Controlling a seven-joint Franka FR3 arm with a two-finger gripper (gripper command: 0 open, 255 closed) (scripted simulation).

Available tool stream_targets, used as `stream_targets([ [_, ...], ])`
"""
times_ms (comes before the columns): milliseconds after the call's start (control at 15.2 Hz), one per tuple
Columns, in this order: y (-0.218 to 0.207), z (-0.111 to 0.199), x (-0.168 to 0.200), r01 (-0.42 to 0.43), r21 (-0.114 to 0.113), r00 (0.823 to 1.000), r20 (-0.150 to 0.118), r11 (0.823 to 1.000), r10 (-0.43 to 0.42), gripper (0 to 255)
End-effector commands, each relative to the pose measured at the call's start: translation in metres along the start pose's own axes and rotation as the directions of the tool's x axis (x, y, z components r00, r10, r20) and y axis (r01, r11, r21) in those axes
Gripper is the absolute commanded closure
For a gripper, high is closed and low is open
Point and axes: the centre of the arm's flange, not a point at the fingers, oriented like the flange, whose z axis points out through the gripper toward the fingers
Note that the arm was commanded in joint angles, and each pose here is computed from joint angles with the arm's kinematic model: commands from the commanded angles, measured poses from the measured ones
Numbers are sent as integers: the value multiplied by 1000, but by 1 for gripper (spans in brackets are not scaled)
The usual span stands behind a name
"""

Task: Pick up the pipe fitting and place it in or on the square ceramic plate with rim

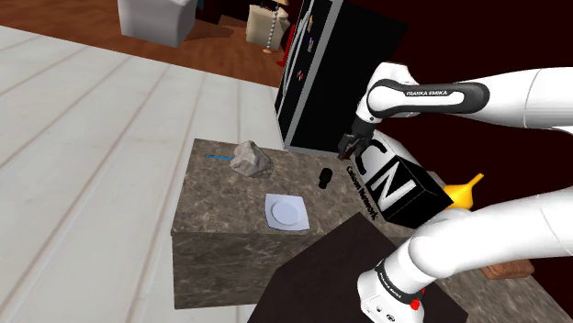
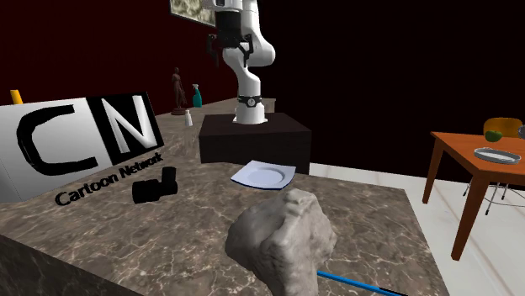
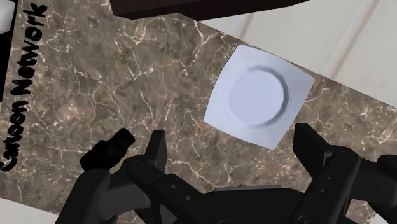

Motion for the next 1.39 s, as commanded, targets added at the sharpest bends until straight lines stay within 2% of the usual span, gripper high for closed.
stream_targets([
  [0,16,18,11,-10,0,1000,-8,1000,10,0],
  [1320,162,196,133,-113,18,992,-60,993,114,0],
])
